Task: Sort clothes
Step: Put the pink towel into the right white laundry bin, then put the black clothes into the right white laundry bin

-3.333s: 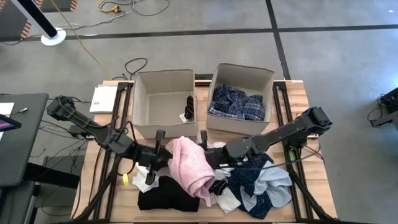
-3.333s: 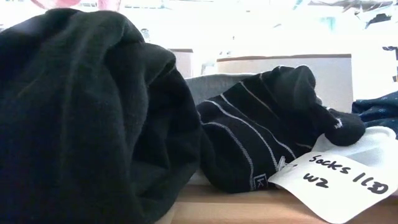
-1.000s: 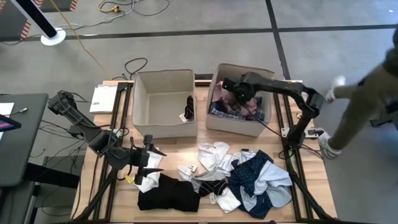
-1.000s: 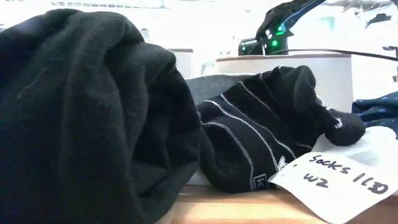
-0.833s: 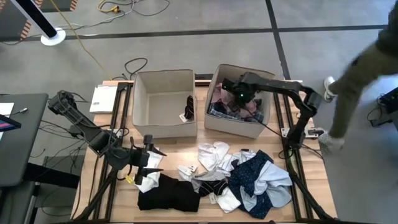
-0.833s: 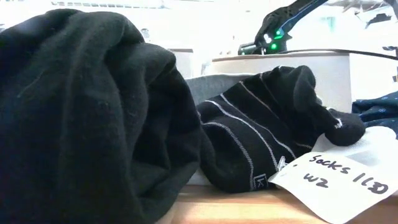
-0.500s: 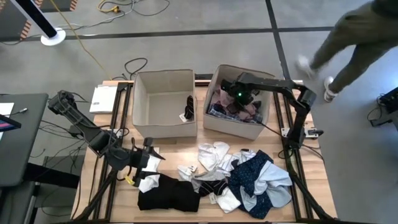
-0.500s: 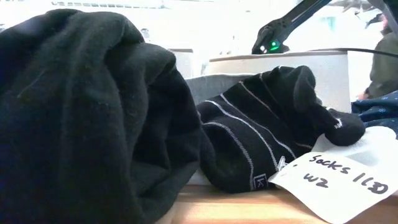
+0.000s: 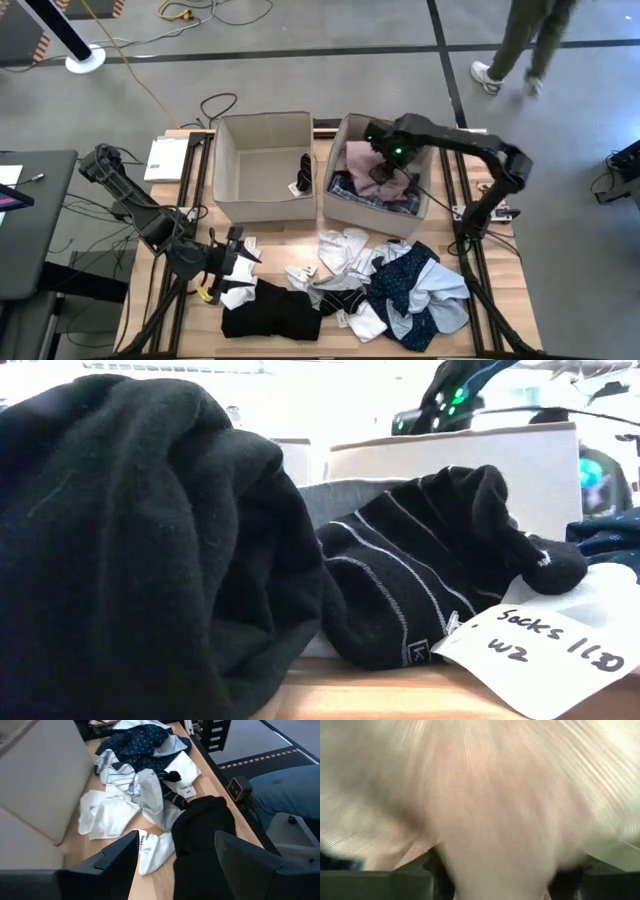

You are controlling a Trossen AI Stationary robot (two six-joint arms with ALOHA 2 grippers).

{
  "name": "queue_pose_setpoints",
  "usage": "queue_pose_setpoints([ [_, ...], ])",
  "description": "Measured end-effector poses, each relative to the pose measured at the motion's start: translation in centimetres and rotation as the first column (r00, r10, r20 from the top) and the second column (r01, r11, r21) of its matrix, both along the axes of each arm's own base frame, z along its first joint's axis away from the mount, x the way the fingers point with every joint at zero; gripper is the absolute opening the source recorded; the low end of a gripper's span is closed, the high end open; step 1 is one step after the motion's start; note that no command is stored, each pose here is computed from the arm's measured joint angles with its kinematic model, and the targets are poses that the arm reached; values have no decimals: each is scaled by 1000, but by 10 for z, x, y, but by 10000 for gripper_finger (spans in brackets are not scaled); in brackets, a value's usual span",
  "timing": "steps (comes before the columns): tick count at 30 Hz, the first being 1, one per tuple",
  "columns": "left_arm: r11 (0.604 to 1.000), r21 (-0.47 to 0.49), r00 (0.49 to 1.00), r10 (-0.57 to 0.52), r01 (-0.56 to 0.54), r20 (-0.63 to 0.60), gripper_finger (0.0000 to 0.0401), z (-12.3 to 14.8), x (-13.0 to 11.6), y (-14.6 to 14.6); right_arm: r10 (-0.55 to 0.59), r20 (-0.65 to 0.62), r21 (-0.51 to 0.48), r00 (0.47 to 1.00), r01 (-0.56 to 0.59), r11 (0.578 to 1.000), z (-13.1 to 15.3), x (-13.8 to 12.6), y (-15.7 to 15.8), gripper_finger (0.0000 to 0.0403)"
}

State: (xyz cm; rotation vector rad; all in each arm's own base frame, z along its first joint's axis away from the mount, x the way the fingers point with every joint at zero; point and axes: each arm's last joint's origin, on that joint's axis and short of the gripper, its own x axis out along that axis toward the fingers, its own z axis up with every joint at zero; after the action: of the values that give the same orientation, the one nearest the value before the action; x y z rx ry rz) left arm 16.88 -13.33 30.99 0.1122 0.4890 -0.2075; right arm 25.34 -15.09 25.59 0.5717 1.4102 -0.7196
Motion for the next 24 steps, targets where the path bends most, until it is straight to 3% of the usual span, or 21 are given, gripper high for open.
queue_pose_setpoints([
  [6,998,-46,997,-42,39,-66,256,-4,-3,-1,24,149,-92,989,-11,996,44,-20,21,301],
  [12,983,-144,985,-130,112,-117,256,-4,-4,-5,60,313,-185,948,-2,983,81,-43,42,307],
  [18,951,-225,964,-243,214,-110,256,-7,3,-21,171,519,-290,838,-15,957,118,-61,70,307],
  [24,953,-174,939,-281,249,-199,257,-41,23,-52,286,650,-361,704,-45,931,142,-72,96,306],
])
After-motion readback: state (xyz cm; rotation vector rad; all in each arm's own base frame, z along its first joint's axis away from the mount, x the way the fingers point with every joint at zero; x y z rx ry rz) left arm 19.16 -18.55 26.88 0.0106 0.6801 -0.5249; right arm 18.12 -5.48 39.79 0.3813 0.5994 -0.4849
